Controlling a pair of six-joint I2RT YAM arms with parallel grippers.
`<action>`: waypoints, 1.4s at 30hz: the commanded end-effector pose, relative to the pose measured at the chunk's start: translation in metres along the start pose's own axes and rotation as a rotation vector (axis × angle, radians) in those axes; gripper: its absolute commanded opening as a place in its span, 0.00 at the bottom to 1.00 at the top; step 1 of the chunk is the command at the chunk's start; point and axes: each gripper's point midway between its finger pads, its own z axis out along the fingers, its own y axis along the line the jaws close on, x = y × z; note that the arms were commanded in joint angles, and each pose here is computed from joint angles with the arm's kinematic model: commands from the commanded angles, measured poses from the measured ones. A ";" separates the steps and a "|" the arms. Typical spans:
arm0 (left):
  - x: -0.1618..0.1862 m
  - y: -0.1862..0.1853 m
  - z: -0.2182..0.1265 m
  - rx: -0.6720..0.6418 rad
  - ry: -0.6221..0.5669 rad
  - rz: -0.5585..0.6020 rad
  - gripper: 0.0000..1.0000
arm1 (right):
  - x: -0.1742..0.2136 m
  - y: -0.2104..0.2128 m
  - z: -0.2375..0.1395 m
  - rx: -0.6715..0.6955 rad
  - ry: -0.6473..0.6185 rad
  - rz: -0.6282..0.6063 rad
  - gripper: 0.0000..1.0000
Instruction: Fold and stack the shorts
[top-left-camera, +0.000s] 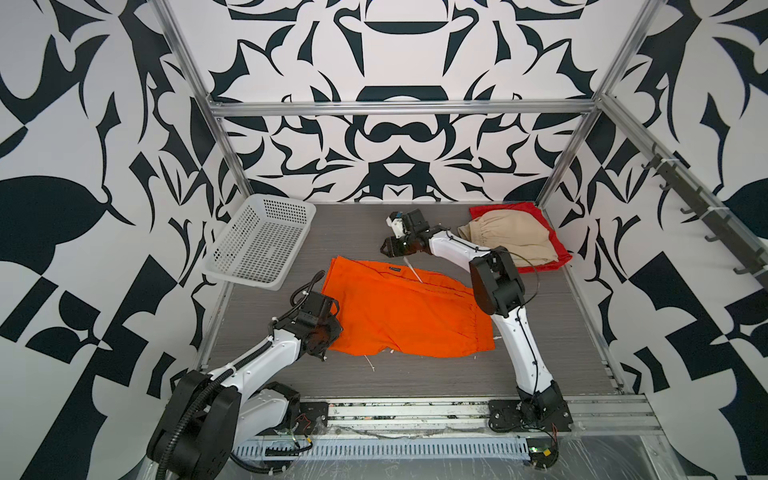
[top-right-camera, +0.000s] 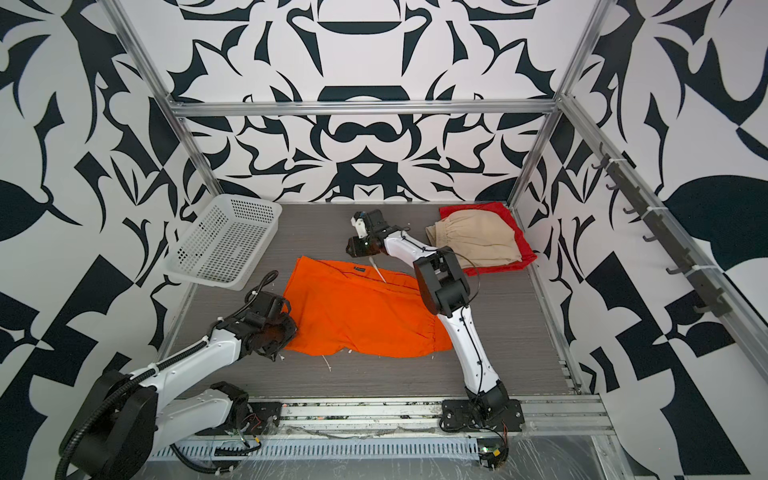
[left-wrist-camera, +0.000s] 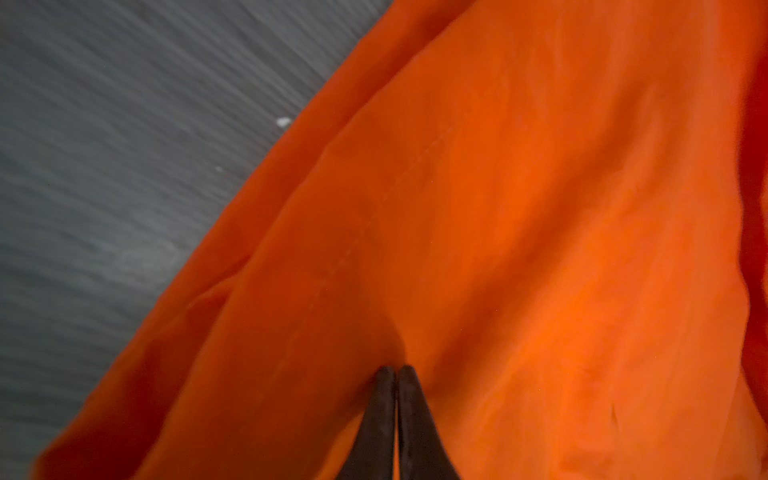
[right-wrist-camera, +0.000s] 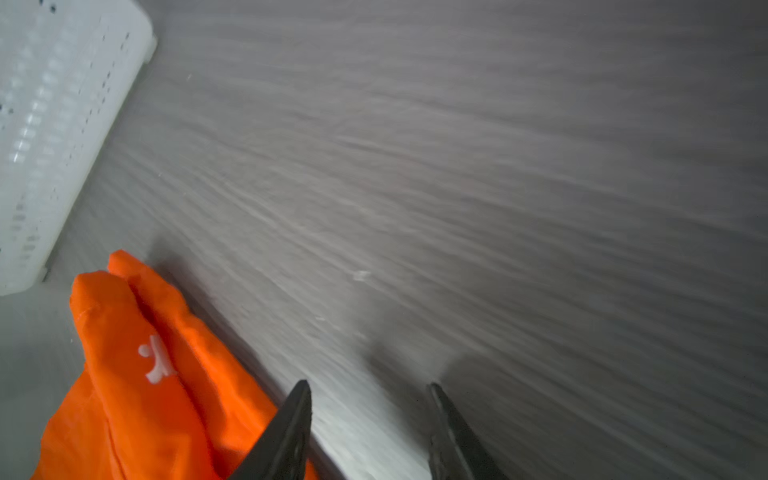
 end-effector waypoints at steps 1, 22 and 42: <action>0.018 0.051 0.001 -0.194 0.054 -0.018 0.10 | -0.019 0.075 -0.063 -0.105 -0.075 -0.118 0.48; 0.020 0.052 0.000 -0.203 0.061 -0.011 0.12 | 0.104 0.060 -0.043 -0.065 0.189 -0.073 0.48; -0.019 -0.082 -0.070 0.236 -0.093 0.325 0.68 | 0.051 -0.042 -0.222 0.039 -0.148 0.171 0.54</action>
